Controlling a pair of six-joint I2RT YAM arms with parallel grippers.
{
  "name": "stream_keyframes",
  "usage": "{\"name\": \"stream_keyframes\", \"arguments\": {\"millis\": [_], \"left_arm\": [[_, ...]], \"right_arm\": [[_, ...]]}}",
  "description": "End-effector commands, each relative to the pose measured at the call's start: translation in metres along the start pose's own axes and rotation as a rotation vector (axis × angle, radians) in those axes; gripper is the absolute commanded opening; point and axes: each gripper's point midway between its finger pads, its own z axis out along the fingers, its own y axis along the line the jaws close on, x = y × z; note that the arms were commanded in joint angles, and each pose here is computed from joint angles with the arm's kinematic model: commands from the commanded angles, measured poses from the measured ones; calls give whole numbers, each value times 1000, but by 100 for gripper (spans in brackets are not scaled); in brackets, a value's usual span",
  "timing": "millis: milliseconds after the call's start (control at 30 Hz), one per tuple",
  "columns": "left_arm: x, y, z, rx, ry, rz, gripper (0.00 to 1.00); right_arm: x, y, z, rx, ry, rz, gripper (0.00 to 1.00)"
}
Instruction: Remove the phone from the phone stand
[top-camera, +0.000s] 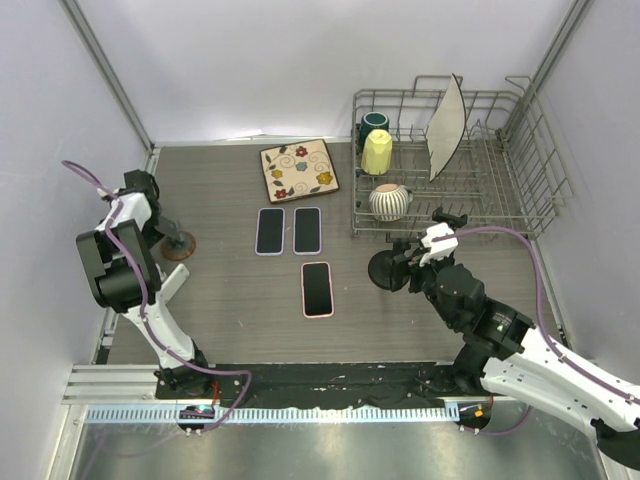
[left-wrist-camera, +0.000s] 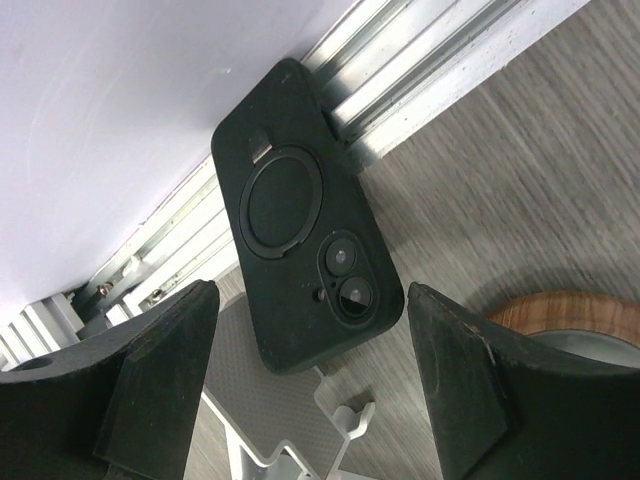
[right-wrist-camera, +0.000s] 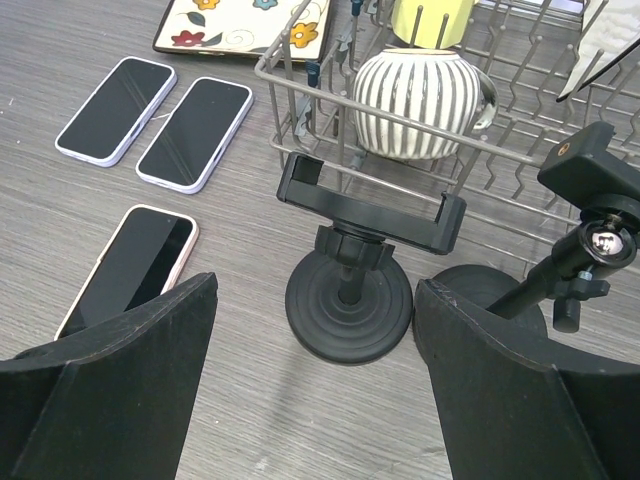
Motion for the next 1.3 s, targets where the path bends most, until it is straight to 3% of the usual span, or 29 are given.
{"name": "stream_keyframes", "arguments": {"millis": [0,233,733,933,1267], "left_arm": [[4,-8,10,-3,32,48,79],[15,-13,13,9,73,68,76],[7,-24,-28,185,22,-34,74],[4,-31,-43,265,2,-67,79],[9,-40,-45,261,1,-29,84]], "right_arm": [[-23,4,-1,-17,-48,17,86],[-23,5,0,-20,-47,13,86],[-27,6,-2,-26,-56,14,85],[-26,6,-2,-29,-54,17,85],[-26,7,-1,-32,-50,10,85]]}}
